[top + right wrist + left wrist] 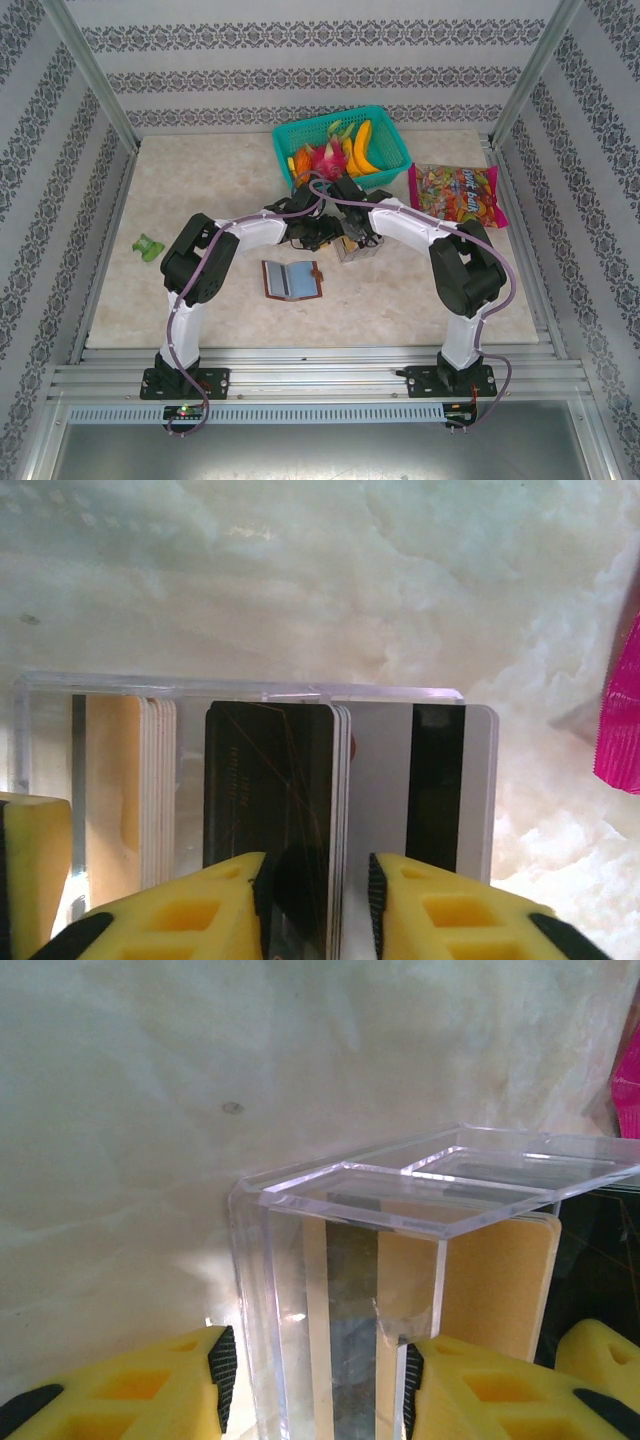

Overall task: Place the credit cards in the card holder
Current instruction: Pick up the credit card from the storage box.

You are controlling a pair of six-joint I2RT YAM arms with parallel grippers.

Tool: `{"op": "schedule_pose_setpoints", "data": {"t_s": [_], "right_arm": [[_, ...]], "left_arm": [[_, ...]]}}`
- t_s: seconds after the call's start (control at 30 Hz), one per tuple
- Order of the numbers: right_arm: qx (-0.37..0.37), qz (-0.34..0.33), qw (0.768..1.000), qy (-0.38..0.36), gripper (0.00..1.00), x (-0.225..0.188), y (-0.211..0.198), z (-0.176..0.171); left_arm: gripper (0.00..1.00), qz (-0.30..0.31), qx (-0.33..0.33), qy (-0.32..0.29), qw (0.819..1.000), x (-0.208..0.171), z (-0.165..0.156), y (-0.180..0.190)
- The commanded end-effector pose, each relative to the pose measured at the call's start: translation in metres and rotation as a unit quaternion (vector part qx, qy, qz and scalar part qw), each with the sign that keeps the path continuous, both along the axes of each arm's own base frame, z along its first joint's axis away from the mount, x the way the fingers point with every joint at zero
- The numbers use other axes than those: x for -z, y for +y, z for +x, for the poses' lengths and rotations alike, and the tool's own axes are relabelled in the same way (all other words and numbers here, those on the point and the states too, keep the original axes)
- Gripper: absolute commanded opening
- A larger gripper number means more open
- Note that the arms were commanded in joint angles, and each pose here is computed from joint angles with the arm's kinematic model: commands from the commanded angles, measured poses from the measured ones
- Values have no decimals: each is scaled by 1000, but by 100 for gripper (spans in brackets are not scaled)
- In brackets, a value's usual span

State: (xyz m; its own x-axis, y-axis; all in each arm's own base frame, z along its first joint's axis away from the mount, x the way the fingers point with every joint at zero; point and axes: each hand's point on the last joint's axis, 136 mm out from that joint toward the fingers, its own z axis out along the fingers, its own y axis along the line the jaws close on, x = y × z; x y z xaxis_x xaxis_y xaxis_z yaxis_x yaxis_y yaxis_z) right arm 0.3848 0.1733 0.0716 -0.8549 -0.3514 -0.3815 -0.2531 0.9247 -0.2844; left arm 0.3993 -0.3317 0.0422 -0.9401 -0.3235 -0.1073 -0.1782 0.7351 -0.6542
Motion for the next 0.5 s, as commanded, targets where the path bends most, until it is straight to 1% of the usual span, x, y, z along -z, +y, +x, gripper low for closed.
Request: {"op": "schedule_pose_setpoints", "data": {"t_s": [0.0, 0.3, 0.4, 0.47], "right_arm": [[-4, -23, 1000, -11, 28, -12, -4, 1], [-4, -28, 999, -18, 26, -17, -7, 2], [-1, -28, 999, -20, 23, -19, -8, 2], [-1, -24, 1000, -19, 20, -19, -7, 2]], "left_arm": [[49, 15, -1, 19, 1000, 20, -8, 3], [48, 16, 1, 19, 1000, 20, -8, 3], [47, 16, 1, 20, 1000, 20, -9, 3], [47, 17, 2, 20, 1000, 20, -9, 3]]}}
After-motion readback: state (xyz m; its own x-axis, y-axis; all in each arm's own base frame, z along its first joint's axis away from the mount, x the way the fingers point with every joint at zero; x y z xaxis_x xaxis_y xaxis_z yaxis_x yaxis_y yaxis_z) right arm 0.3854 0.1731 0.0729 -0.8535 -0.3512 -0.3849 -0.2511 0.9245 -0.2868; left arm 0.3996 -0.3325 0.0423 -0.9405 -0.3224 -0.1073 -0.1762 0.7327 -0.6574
